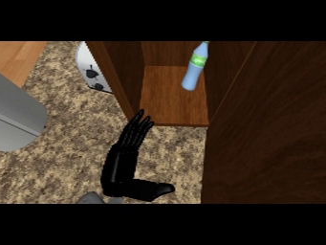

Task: Pick up the bottled water, place it into the cabinet and close the cabinet

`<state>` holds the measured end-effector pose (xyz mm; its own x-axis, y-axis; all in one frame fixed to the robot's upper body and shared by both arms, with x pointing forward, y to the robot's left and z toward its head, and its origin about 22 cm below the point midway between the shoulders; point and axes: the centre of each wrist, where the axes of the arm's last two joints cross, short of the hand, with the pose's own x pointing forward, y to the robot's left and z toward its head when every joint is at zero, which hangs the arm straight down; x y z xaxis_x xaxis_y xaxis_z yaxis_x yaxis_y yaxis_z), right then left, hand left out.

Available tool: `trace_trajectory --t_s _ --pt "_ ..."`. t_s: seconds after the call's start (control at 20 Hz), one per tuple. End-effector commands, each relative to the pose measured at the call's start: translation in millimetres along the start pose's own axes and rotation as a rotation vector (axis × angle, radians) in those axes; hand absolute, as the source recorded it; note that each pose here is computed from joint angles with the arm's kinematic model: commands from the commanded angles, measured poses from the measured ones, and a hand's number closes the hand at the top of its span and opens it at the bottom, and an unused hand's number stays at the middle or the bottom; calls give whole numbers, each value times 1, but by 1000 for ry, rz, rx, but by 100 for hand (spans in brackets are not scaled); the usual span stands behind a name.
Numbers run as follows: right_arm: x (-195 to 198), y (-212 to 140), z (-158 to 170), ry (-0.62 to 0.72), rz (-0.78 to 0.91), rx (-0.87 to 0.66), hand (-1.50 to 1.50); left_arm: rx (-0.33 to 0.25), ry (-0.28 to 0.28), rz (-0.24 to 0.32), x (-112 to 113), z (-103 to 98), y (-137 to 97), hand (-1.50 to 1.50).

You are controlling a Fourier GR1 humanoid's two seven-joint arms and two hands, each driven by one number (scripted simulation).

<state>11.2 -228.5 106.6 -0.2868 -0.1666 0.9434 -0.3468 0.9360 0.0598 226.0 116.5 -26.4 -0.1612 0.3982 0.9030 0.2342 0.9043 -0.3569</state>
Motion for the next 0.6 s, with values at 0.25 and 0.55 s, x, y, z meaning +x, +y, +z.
trace_trajectory --t_s 0.25,0.55 --pt "37 -6 -27 -10 174 457 150 -22 -23 0 38 66 54 -150" --pt "43 0 -38 -20 197 597 150 -9 -60 -27 63 102 82 -150"
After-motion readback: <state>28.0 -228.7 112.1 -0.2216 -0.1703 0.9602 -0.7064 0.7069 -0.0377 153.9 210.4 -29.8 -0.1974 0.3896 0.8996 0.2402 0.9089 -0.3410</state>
